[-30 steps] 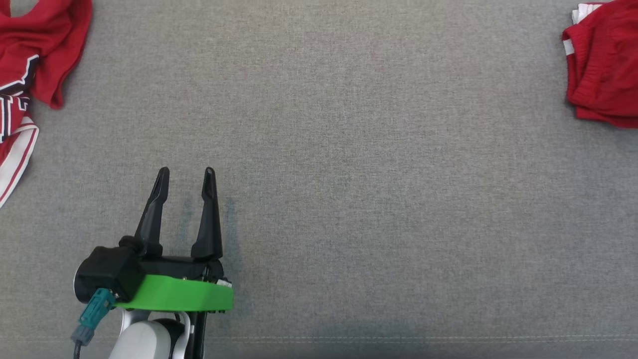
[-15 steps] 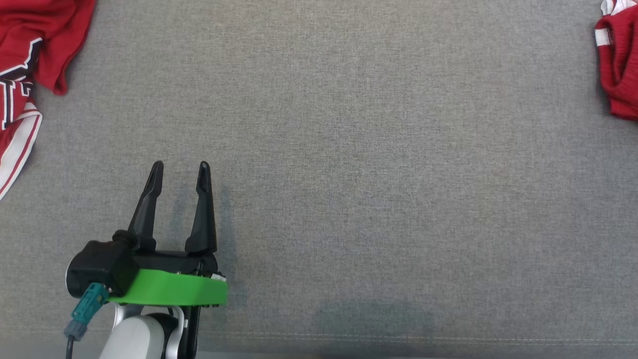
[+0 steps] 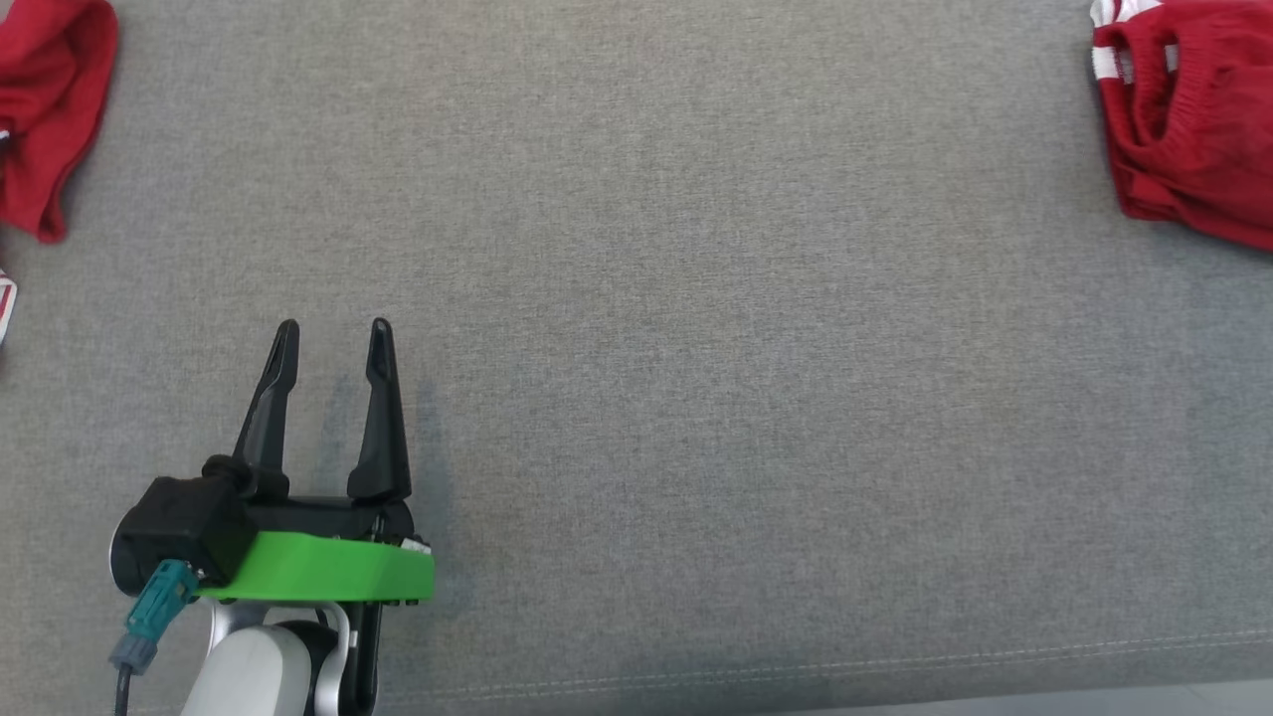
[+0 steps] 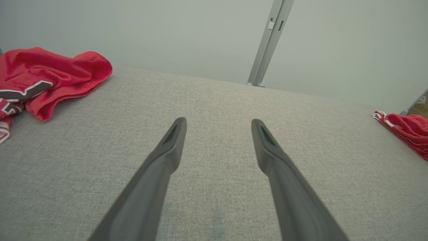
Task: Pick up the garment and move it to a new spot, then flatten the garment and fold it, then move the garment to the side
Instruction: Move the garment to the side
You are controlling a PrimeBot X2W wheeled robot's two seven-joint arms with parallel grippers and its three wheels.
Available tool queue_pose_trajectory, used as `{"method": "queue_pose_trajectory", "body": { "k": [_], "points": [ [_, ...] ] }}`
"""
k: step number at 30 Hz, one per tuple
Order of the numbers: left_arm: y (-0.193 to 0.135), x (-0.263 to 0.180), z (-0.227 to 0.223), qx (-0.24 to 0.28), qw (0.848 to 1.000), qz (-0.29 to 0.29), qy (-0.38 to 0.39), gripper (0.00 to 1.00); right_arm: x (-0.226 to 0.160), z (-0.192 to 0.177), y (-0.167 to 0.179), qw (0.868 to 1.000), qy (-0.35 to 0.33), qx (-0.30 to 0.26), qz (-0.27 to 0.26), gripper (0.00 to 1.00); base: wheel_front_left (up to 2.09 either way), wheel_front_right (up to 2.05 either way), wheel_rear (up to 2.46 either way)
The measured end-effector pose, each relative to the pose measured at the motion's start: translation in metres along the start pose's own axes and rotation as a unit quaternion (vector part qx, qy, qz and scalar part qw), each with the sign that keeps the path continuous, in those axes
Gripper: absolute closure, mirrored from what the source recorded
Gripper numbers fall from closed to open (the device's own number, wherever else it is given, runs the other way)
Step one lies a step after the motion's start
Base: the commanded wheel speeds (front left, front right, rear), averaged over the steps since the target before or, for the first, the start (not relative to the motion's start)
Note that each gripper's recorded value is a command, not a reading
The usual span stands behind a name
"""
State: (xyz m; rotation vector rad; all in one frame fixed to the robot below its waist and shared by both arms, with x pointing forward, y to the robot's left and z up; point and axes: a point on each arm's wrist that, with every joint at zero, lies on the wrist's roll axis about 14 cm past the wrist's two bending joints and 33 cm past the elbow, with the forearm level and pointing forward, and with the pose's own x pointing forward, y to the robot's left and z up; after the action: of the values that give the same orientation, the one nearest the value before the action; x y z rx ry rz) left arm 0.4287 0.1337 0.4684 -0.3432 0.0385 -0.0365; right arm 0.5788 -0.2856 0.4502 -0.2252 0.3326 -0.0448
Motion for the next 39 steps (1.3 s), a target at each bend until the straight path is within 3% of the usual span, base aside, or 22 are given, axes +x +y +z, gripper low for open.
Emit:
{"method": "queue_pose_trajectory", "body": {
  "k": [4, 14, 26, 30, 33, 39],
  "points": [
    [-0.013, 0.003, 0.003, -0.004, 1.0, -0.02, -0.005, 0.0, -0.014, 0.044, 0.009, 0.997, -0.08, 0.012, 0.021, 0.0, 0.0, 0.0, 0.0],
    [-0.035, 0.003, 0.018, -0.022, 0.998, -0.044, -0.024, 0.0, -0.054, 0.09, 0.031, 0.984, -0.162, 0.066, 0.046, 0.0, 0.0, 0.0, 0.0],
    [-0.04, -0.021, 0.033, -0.031, 0.998, -0.042, -0.037, 0.0, -0.124, 0.067, 0.05, 0.973, -0.17, 0.148, 0.049, 0.0, 0.0, 0.0, 0.0],
    [-0.037, -0.032, 0.036, -0.034, 0.998, -0.034, -0.04, 0.0, -0.144, 0.091, 0.059, 0.958, -0.213, 0.184, 0.057, 0.0, 0.0, 0.0, 0.0],
    [-0.031, -0.042, 0.034, -0.033, 0.998, -0.025, -0.037, 0.0, -0.155, 0.096, 0.068, 0.954, -0.23, 0.18, 0.064, 0.0, 0.0, 0.0, 0.0],
    [-0.019, -0.056, 0.036, -0.031, 0.999, -0.007, -0.041, 0.0, -0.174, 0.072, 0.109, 0.954, -0.211, 0.188, 0.098, 0.0, 0.0, 0.0, 0.0]
  ]
}}
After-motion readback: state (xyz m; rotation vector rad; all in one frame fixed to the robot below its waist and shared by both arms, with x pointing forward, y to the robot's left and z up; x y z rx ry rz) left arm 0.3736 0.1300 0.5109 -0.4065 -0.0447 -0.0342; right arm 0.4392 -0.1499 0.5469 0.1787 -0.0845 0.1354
